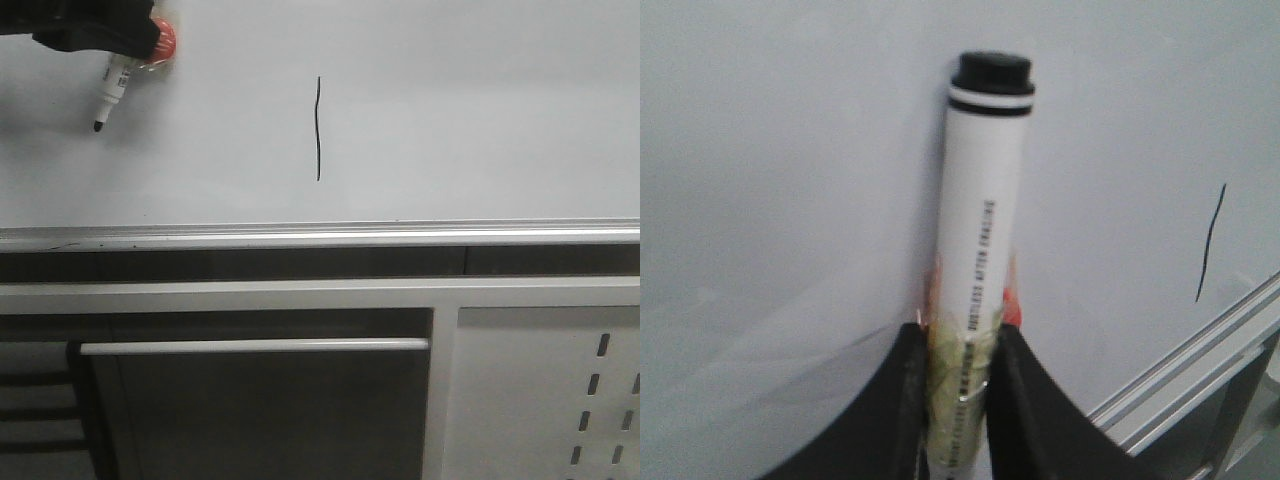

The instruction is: Write number 1 on whiteboard

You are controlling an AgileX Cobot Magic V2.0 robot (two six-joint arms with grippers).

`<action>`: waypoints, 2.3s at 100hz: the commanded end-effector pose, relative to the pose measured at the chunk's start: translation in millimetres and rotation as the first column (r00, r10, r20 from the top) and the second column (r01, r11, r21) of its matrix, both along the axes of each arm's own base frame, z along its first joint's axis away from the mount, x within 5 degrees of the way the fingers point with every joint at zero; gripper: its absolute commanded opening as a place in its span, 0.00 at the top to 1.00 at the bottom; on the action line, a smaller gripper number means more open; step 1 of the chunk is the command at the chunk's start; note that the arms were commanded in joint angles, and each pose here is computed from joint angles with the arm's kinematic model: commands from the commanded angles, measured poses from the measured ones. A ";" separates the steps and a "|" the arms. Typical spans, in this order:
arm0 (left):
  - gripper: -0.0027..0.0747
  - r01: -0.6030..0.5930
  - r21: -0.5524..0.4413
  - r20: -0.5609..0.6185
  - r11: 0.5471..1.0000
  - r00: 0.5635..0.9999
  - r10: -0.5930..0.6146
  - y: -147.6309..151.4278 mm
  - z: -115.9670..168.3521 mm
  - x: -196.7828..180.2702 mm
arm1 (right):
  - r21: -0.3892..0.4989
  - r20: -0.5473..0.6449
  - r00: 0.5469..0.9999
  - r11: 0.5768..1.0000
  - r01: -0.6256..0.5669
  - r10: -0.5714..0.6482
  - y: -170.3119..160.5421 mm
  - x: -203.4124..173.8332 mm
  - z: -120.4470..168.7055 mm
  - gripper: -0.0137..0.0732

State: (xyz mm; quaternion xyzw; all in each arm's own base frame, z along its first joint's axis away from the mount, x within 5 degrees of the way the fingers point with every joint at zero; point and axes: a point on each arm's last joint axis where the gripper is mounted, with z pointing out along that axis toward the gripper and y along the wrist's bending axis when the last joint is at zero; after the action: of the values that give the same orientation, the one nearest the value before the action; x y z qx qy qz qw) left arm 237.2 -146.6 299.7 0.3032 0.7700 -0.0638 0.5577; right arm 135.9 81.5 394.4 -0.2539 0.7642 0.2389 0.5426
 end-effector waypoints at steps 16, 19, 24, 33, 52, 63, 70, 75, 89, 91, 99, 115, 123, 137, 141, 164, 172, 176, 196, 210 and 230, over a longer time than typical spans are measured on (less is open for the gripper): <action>0.99 -0.063 0.015 0.018 0.998 0.998 0.062 1.2 4.5 10.3 | 0.059 0.077 0.996 0.997 0.042 -0.046 -3.7 -0.2 15.2 0.38; 0.99 -0.063 0.017 0.016 0.998 0.998 0.062 1.0 3.9 10.7 | 0.059 0.077 0.996 0.997 0.042 -0.046 -3.7 -0.2 15.2 0.38; 0.99 -0.063 0.016 0.017 0.998 0.998 0.062 1.1 4.0 10.6 | 0.059 0.077 0.996 0.997 0.042 -0.046 -3.7 -0.2 15.2 0.38; 0.99 -0.064 0.017 0.017 0.998 0.998 0.064 1.2 4.0 10.7 | 0.059 0.077 0.996 0.997 0.042 -0.046 -3.7 -0.2 15.2 0.38; 0.99 -0.066 0.018 0.017 0.998 0.998 0.066 1.4 4.0 10.7 | 0.059 0.077 0.996 0.997 0.042 -0.046 -3.7 -0.2 15.2 0.38; 0.99 -0.066 0.018 0.017 0.998 0.998 0.066 1.4 4.0 10.7 | 0.059 0.077 0.996 0.997 0.042 -0.046 -3.7 -0.2 15.2 0.38; 0.99 -0.066 0.018 0.017 0.998 0.998 0.066 1.3 3.7 10.9 | 0.059 0.077 0.996 0.997 0.042 -0.046 -3.7 -0.2 15.2 0.38; 0.99 -0.066 0.018 0.017 0.998 0.998 0.066 1.3 3.7 10.9 | 0.059 0.077 0.996 0.997 0.042 -0.046 -3.7 -0.2 15.2 0.38; 0.97 -0.066 0.019 0.015 0.998 0.998 0.066 1.2 3.3 11.1 | 0.059 0.077 0.996 0.997 0.042 -0.046 -3.7 -0.2 15.2 0.38; 0.95 -0.066 0.019 0.015 0.998 0.998 0.066 1.2 3.3 11.1 | 0.059 0.077 0.996 0.997 0.042 -0.046 -3.7 -0.2 15.2 0.38; 0.85 -0.068 0.020 0.016 0.997 0.998 0.068 1.3 3.3 11.2 | 0.059 0.077 0.996 0.997 0.042 -0.046 -3.7 -0.2 15.2 0.38; 0.59 -0.094 0.022 0.015 0.995 0.995 0.094 3.4 3.1 12.0 | 0.059 0.077 0.996 0.997 0.042 -0.046 -3.7 -0.2 15.2 0.38; 0.54 -0.118 0.031 0.019 0.993 0.993 0.118 5.6 3.1 12.9 | 0.059 0.077 0.996 0.997 0.042 -0.046 -3.7 -0.2 15.2 0.38; 0.53 -0.128 0.034 0.021 0.991 0.992 0.128 6.6 3.1 13.2 | 0.060 0.078 0.996 0.997 0.043 -0.048 -3.8 -0.1 15.3 0.38; 0.53 -0.128 0.034 0.021 0.991 0.992 0.128 6.6 3.1 13.2 | 0.060 0.078 0.996 0.997 0.043 -0.048 -3.8 -0.1 15.3 0.38; 0.35 -0.151 -0.024 0.000 0.988 0.988 0.152 9.1 8.3 9.5 | 0.060 0.078 0.996 0.997 0.043 -0.048 -3.8 -0.1 15.3 0.38; 0.32 -0.183 -0.050 0.003 0.982 0.983 0.183 14.1 14.2 5.6 | 0.060 0.078 0.996 0.997 0.043 -0.048 -3.8 -0.1 15.3 0.38; 0.32 -0.201 -0.068 0.007 0.977 0.979 0.202 17.6 18.8 2.4 | 0.060 0.078 0.996 0.997 0.043 -0.048 -3.8 -0.1 15.3 0.38; 0.33 -0.205 -0.181 0.053 0.962 0.975 0.217 38.4 41.9 -29.7 | 0.062 0.082 0.996 0.997 0.043 -0.048 -4.1 -1.1 15.9 0.38; 0.36 -0.192 -0.239 0.103 0.952 0.970 0.222 56.9 50.9 -58.2 | 0.072 0.120 0.991 0.996 0.054 -0.062 -7.6 -8.1 21.0 0.50; 0.84 -0.164 -0.293 0.158 0.942 0.963 0.217 75.6 52.9 -88.7 | 0.122 0.166 0.975 0.984 0.129 -0.148 -17.1 -16.1 22.2 0.92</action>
State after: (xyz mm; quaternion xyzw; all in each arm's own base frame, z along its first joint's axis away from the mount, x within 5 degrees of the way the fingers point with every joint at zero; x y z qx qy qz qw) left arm 160.0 -75.6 343.2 0.1638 0.7378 -0.0576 0.6523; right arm 122.9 72.8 403.4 -0.2306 0.7411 0.2289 0.5875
